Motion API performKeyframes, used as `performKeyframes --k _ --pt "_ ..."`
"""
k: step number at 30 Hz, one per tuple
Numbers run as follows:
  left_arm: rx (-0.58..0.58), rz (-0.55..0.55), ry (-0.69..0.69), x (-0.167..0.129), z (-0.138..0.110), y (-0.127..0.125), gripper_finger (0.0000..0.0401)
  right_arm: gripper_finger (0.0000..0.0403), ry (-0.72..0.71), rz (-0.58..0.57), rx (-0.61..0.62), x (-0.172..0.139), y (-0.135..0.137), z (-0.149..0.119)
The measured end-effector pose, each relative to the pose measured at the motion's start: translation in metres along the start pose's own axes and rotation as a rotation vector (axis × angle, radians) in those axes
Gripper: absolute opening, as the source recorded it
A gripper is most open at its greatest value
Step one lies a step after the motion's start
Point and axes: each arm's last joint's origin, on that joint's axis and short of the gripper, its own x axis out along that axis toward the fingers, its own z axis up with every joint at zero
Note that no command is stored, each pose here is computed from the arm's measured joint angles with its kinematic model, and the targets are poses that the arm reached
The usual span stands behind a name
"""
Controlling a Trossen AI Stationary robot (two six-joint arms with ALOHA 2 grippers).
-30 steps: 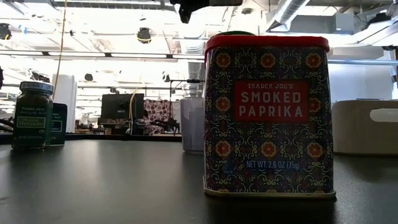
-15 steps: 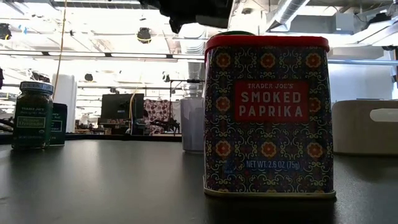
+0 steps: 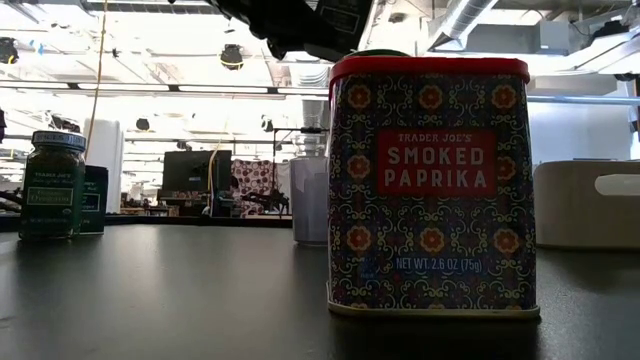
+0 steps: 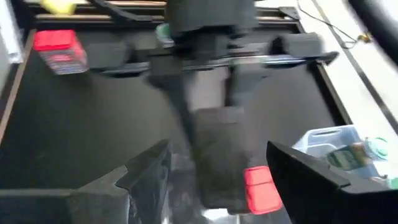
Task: Sort spices by type
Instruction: Put the black seasoning can into the gray bin
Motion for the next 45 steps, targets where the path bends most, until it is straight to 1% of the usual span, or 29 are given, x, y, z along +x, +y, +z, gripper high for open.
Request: performKeyframes --k 6,11,15,20,25,33,36,38,45 --pt "0.013 0.001 0.014 0.0 -0.001 0.0 0.0111 0.029 0.018 -0.029 0.007 0.008 -0.013 0.005" --pt "0.025 -0.003 0.013 0.0 -0.001 0.0 0.0111 0.029 0.043 0.018 0.038 0.009 -0.017 0.004" --pt "0.054 0.002 -0.008 0.0 0.001 0.0 0.0111 0.029 0.062 0.025 0.03 0.009 -0.017 0.002" --pt "0.056 -0.002 -0.009 0.0 0.001 0.0 0.0114 0.029 0.098 0.026 0.018 0.022 -0.014 -0.001" --pt "0.056 -0.002 -0.007 0.0 0.001 0.0 0.0113 0.029 0.1 0.026 0.016 0.028 -0.013 -0.001" --pt "0.048 -0.004 0.007 0.0 -0.001 0.0 0.0114 0.0287 0.093 0.025 0.016 0.028 -0.012 0.0" --pt "0.036 -0.005 0.013 0.0 -0.001 0.0 0.0114 0.0272 0.092 0.027 0.014 0.027 -0.011 0.0" --pt "0.036 -0.006 0.032 0.0 -0.003 -0.001 0.0114 0.0253 0.092 0.029 0.013 0.027 -0.01 0.0" --pt "0.021 -0.005 0.042 0.0 -0.004 0.0 0.0114 0.0148 0.093 0.034 0.01 0.027 -0.009 -0.001"
